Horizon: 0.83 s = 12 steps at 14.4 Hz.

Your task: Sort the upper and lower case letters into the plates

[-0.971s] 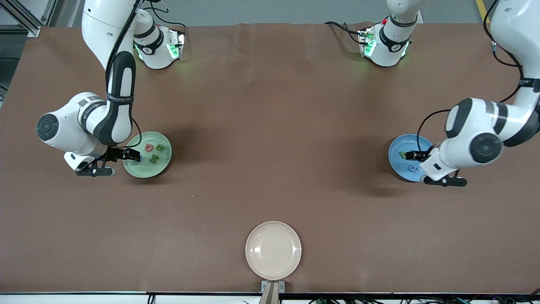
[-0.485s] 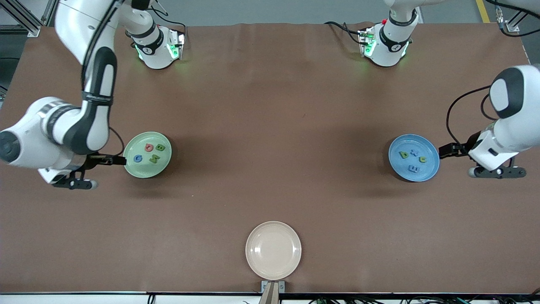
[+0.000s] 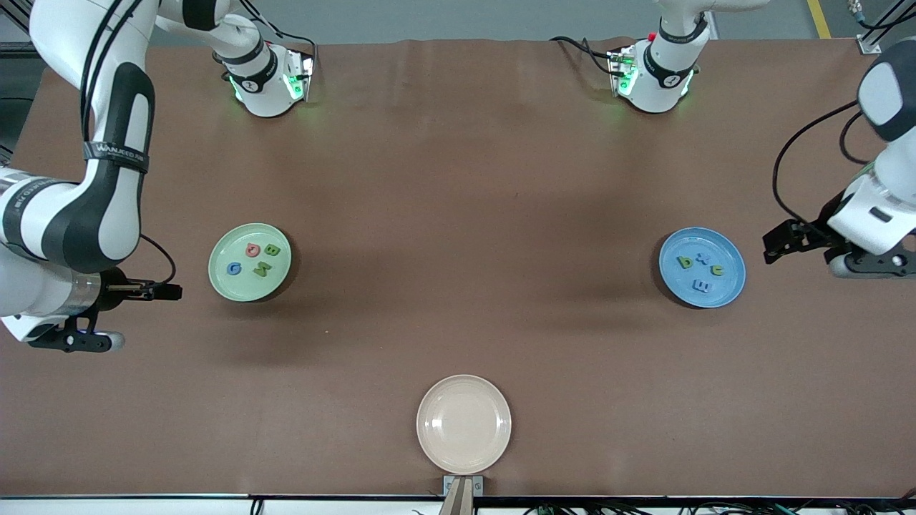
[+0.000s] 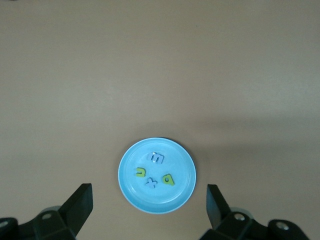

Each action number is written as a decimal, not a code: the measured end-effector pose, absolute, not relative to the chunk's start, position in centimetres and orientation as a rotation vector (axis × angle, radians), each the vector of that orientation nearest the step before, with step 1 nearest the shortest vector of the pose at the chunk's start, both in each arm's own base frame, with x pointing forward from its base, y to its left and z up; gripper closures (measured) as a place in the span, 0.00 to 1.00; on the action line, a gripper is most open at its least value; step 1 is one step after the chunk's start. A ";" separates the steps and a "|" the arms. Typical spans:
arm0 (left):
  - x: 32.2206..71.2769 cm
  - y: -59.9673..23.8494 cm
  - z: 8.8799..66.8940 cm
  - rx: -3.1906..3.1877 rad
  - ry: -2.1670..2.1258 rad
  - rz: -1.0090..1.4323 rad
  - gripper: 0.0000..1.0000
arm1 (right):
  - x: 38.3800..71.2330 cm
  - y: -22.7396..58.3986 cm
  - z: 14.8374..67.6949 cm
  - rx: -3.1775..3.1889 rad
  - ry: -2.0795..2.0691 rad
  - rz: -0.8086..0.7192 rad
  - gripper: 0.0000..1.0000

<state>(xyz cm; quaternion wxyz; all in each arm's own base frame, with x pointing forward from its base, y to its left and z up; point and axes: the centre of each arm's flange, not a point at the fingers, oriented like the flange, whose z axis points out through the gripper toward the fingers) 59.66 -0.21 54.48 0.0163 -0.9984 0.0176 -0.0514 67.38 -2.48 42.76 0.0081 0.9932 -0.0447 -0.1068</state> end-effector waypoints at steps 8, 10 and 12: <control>56.6 0.7 61.6 -3.132 0.026 -0.104 0.00 | 66.1 -1.3 48.5 3.134 -0.172 -0.275 0.00; 55.9 0.8 62.2 -3.136 0.021 -0.091 0.00 | 65.5 -2.2 49.5 3.140 -0.141 -0.265 0.00; 55.7 0.7 62.6 -3.137 0.025 -0.096 0.00 | 64.8 -2.5 50.7 3.141 -0.108 -0.247 0.00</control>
